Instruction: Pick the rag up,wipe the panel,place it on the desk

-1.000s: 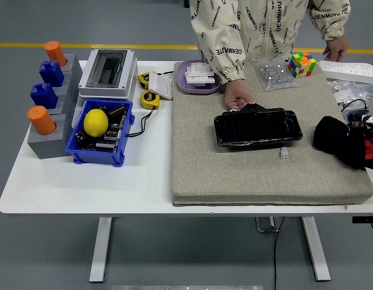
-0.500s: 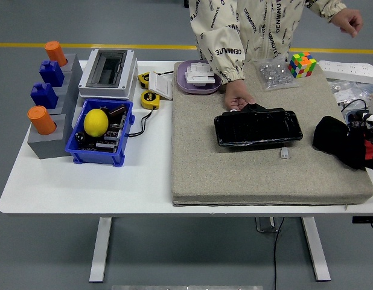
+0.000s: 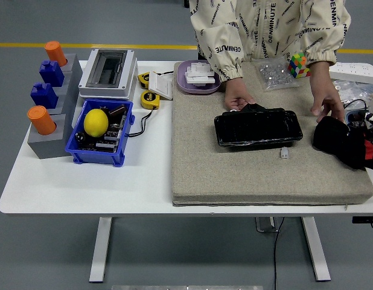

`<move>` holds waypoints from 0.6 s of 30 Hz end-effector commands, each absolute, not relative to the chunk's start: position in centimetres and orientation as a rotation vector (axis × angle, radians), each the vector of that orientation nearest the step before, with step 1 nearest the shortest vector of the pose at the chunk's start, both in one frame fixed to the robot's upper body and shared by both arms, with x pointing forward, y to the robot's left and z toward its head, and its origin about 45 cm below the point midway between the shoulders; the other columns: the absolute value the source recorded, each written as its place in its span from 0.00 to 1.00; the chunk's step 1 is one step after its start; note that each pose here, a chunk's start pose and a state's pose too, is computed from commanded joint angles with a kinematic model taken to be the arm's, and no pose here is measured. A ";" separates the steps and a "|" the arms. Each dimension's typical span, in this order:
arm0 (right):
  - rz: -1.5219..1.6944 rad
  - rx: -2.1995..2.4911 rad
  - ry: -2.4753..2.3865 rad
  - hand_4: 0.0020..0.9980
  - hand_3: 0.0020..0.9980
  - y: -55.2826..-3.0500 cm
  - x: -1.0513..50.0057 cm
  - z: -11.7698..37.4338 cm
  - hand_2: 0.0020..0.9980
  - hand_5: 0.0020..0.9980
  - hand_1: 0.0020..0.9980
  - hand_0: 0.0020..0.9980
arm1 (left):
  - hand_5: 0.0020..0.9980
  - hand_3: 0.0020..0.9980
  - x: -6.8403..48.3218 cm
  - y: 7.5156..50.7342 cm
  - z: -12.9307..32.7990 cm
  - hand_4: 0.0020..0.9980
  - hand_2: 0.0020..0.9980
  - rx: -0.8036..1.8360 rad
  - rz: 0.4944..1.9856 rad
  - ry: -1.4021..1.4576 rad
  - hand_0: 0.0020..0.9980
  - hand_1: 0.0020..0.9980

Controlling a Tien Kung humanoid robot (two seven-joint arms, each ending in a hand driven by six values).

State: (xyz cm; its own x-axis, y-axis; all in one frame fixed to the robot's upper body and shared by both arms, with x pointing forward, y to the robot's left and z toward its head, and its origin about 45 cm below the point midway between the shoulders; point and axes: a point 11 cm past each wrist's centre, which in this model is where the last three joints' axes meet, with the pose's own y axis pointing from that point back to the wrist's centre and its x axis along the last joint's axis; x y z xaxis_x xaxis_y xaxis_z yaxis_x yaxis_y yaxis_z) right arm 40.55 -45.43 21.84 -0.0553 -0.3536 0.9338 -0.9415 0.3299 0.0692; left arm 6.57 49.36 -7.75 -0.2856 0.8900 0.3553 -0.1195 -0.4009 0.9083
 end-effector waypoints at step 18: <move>0.738 1.198 -1.604 1.00 0.67 -45.5 40.5 21.6 0.65 0.51 0.58 0.53 | 0.45 0.56 6.6 49.4 -7.7 0.63 0.64 1.215 1.776 1.047 0.60 0.64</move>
State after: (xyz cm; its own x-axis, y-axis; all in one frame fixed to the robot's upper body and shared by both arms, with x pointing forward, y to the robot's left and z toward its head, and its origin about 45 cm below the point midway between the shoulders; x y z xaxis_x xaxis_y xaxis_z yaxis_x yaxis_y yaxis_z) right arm 40.48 -45.47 21.63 -0.0500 -0.3548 0.9336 -0.9400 0.3327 0.0761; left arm 6.60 49.36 -7.75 -0.2858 0.8900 0.3553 -0.1201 -0.4011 0.9081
